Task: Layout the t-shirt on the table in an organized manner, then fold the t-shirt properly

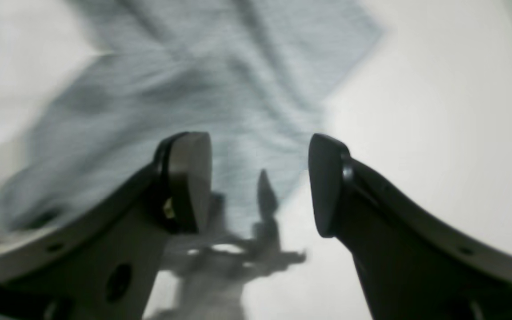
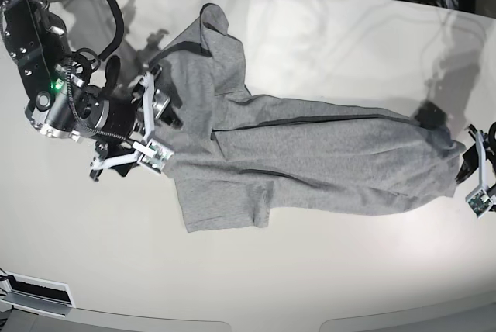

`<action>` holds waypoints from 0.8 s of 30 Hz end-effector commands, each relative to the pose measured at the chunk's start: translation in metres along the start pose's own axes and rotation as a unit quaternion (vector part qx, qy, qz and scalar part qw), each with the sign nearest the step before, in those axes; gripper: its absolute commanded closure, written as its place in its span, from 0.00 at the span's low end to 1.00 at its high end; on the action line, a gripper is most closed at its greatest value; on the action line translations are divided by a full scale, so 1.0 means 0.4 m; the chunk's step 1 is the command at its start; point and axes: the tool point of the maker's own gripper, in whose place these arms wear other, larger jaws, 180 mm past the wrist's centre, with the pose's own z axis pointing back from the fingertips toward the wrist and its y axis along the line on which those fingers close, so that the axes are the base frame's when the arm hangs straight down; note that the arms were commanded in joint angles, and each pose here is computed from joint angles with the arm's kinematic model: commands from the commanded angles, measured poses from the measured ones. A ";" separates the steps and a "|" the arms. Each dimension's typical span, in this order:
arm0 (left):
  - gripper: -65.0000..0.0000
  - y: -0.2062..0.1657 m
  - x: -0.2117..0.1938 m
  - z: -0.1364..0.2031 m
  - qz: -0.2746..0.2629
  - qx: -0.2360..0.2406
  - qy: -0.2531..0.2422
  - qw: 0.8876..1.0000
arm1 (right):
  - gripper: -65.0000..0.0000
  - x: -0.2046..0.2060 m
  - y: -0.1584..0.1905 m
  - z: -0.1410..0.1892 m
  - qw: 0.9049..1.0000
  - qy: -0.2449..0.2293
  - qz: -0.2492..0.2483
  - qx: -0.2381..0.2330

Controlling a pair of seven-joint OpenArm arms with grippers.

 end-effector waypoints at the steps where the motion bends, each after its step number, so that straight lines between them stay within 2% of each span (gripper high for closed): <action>1: 0.44 0.032 0.012 0.021 -0.004 0.003 -0.007 1.000 | 0.44 0.038 0.022 0.017 0.999 -0.030 0.003 0.030; 3: 0.44 -0.018 0.010 0.022 -0.012 -0.050 -0.006 0.999 | 0.44 0.052 0.108 0.026 0.992 -0.054 -0.013 0.115; 5: 0.44 -0.054 0.009 0.026 -0.018 -0.090 -0.007 0.996 | 0.44 0.058 0.184 0.032 0.982 -0.071 -0.017 0.175; 9: 0.44 -0.069 0.018 0.027 -0.007 -0.104 -0.015 0.994 | 0.44 0.046 0.290 0.020 0.972 -0.076 -0.062 0.214; 13: 0.44 -0.077 0.027 0.025 0.001 -0.109 -0.022 0.994 | 0.44 0.008 0.365 -0.002 0.972 -0.051 -0.084 0.213; 16: 0.44 -0.077 0.027 0.025 0.001 -0.109 -0.022 0.994 | 0.44 -0.009 0.393 -0.021 0.974 -0.053 -0.097 0.198; 19: 0.44 -0.077 0.027 0.025 0.001 -0.109 -0.022 0.994 | 0.44 -0.045 0.395 -0.055 0.976 -0.040 -0.107 0.184; 22: 0.44 -0.070 0.026 0.024 0.006 -0.102 -0.021 0.995 | 0.39 -0.104 0.377 -0.101 0.979 -0.008 -0.125 0.158; 24: 0.44 -0.064 0.027 0.022 0.011 -0.095 -0.022 0.995 | 0.37 -0.134 0.375 -0.125 0.978 0.006 -0.134 0.158</action>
